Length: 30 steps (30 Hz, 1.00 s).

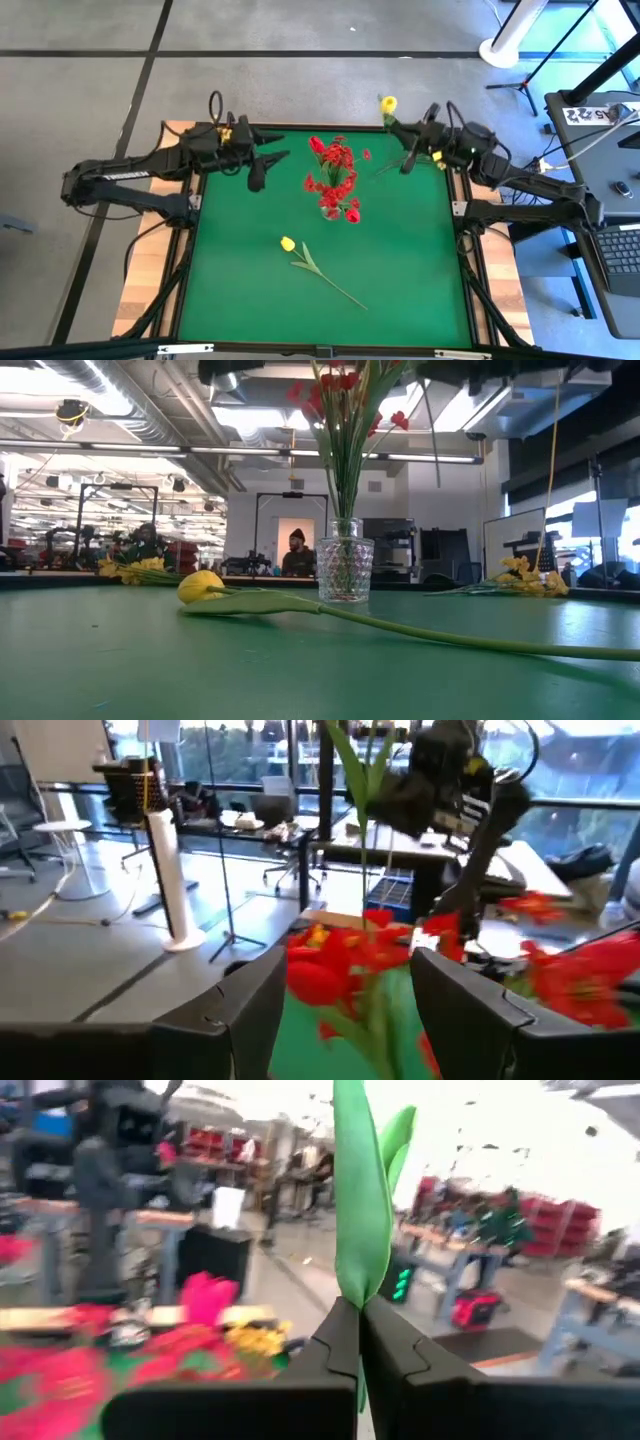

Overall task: Sort flowers into vase by color
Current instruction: Put the right yellow flower into the red vase

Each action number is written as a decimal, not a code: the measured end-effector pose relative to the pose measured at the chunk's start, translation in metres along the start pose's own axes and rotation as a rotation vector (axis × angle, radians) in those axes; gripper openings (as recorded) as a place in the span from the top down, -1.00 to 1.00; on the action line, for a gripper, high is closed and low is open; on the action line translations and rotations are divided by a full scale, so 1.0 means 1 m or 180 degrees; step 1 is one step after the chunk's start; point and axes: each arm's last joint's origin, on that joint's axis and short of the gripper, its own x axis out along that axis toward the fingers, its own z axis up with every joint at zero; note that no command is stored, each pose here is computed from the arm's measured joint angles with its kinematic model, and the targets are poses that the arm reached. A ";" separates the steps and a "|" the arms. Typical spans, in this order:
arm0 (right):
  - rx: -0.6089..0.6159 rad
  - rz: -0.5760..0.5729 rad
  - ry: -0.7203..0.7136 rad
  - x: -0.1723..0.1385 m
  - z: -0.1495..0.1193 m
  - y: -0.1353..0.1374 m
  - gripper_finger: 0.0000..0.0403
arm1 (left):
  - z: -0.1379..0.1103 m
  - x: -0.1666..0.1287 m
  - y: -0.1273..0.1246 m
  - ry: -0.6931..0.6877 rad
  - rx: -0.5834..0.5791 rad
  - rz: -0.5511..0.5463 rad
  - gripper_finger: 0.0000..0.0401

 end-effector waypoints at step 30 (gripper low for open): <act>0.0025 0.0471 -0.0862 0.101 -0.108 -0.057 1.00 | -0.051 0.052 0.054 0.0960 -0.0732 0.0520 0.03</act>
